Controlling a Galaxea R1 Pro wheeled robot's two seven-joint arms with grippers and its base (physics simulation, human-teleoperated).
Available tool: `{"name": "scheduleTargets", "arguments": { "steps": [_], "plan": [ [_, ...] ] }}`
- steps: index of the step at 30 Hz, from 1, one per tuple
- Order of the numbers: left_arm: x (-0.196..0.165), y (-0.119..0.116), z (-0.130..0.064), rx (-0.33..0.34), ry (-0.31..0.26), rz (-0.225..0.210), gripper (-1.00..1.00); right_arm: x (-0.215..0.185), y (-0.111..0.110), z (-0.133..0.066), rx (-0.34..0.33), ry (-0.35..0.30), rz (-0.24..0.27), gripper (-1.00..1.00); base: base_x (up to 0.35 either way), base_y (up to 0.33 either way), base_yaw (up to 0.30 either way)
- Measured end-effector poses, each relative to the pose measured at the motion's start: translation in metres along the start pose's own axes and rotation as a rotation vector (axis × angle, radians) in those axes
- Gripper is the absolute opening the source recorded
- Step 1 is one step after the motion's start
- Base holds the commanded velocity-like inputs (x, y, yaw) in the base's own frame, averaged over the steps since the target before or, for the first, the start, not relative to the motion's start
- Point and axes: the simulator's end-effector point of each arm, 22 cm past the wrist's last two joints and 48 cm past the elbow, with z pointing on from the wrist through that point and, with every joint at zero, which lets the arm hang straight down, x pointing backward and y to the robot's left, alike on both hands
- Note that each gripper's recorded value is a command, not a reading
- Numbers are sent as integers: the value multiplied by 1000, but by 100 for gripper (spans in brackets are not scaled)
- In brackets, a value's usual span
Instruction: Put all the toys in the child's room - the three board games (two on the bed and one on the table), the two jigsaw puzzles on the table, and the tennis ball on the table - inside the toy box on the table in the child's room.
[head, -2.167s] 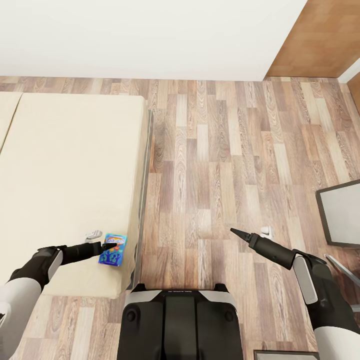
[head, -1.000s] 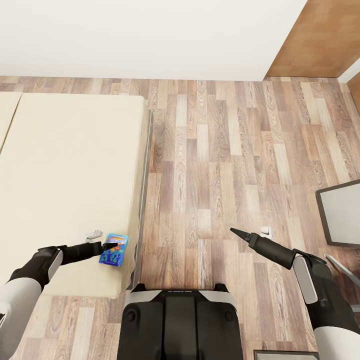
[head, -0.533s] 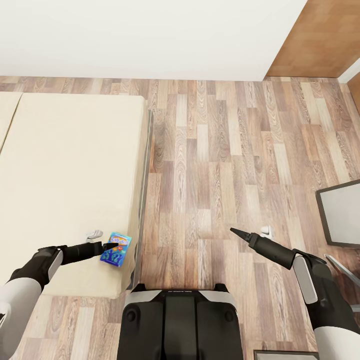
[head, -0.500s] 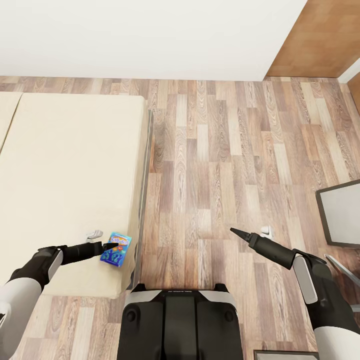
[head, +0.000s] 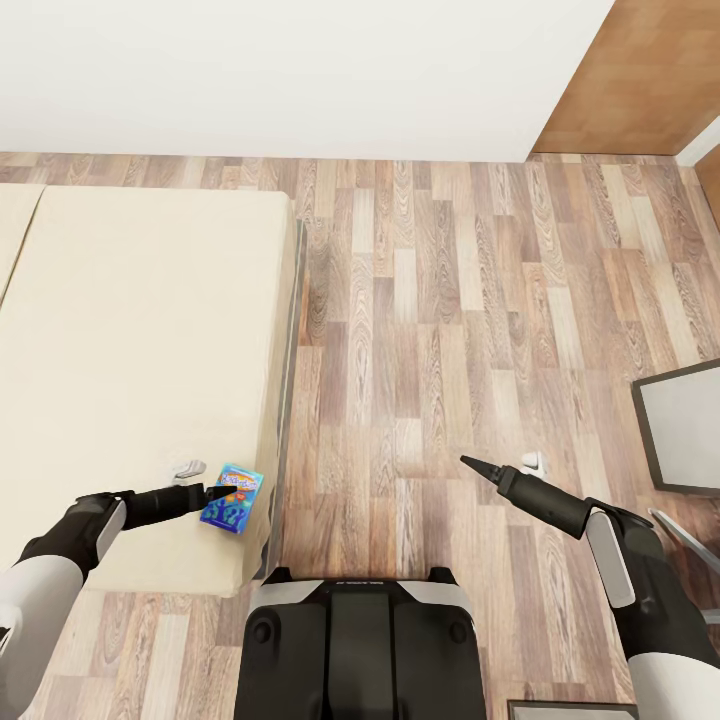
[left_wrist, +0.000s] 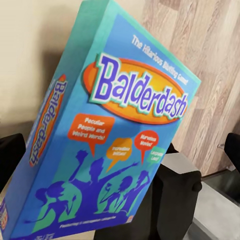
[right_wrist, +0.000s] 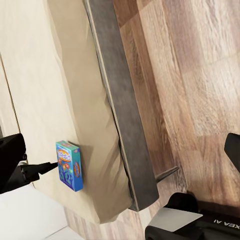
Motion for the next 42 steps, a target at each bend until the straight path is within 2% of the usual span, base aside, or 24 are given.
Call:
{"name": "scheduleTargets", "arguments": {
  "steps": [19,28,42],
  "plan": [
    [0,-1,0,3,-1,-1,100,0,0,0,0,0,-1,100,0,0,0],
    [0,-7,0,34,0,1,100,0,1,0,-1,0,0,100,0,0,0],
    [0,-9,0,40,0,2,100,0,1,0,-2,-1,-1,100,0,0,0]
  ]
}}
